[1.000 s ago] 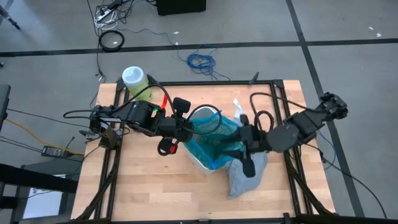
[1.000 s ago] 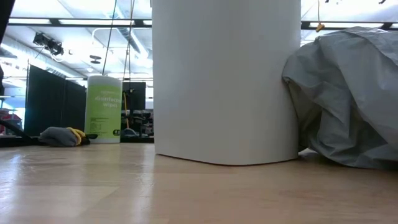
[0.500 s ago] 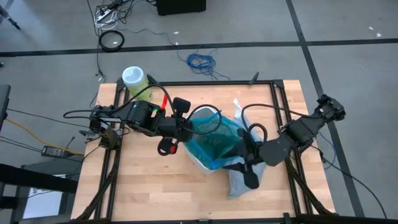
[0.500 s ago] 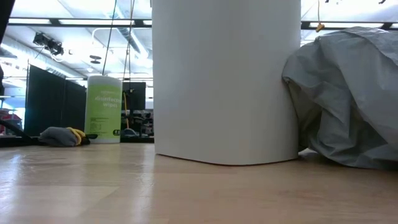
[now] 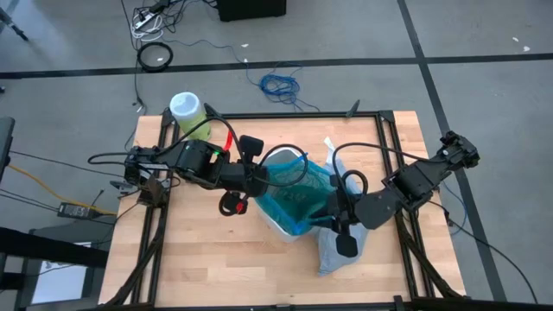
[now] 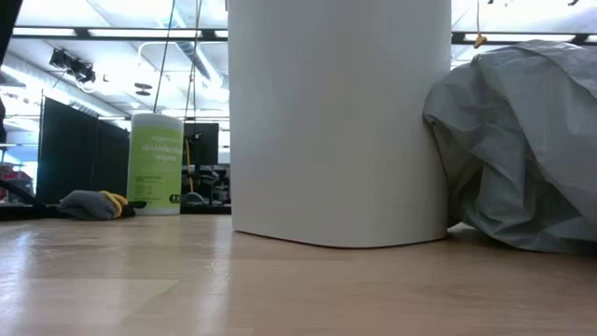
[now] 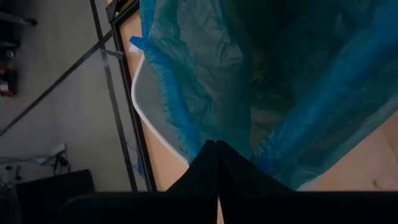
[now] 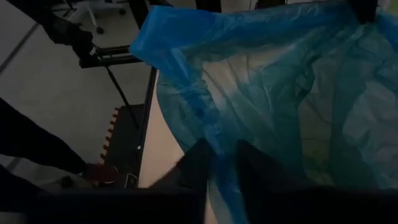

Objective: Place trash/remove bag and relplace
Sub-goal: Put the new dark blue trash bag into the trash bin

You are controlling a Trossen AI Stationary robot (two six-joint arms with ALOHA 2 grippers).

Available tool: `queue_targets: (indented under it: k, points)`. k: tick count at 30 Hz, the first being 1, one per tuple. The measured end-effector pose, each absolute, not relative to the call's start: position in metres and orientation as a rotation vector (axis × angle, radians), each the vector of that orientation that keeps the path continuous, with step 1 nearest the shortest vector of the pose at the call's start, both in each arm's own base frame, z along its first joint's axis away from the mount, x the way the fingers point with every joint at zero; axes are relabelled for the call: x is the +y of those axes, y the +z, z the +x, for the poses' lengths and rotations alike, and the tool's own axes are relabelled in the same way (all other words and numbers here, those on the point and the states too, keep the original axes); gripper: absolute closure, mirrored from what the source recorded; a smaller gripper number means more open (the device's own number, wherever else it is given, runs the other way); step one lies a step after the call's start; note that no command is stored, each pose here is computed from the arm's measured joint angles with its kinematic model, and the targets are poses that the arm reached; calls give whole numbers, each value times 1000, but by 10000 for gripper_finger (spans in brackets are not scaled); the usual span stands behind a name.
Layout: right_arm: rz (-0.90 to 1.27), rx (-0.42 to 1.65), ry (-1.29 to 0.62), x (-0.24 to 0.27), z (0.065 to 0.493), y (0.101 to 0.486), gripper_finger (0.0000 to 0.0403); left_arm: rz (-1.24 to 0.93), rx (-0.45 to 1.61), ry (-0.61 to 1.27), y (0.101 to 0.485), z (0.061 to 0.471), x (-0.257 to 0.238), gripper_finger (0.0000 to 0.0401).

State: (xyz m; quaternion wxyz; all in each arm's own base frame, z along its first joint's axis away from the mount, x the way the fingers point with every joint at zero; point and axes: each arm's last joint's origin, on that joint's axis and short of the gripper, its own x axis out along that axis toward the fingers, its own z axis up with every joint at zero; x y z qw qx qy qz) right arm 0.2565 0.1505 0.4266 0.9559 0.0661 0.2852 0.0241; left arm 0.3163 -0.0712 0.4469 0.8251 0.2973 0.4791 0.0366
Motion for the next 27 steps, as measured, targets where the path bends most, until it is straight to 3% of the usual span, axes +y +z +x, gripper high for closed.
queue_targets:
  k: [2, 4, 9, 14, 27]
  points:
    - [134, 581, 54, 151, 256, 427, 380, 608, 1020, 91, 447, 316, -71, 400]
    - [140, 586, 64, 151, 256, 426, 394, 587, 1016, 99, 447, 315, -73, 400]
    - [154, 589, 62, 152, 256, 426, 378, 556, 990, 102, 451, 308, -80, 400]
    - [154, 607, 56, 152, 254, 425, 400, 540, 971, 91, 454, 303, -88, 400]
    - [186, 640, 60, 159, 248, 422, 402, 483, 964, 76, 454, 301, -93, 400]
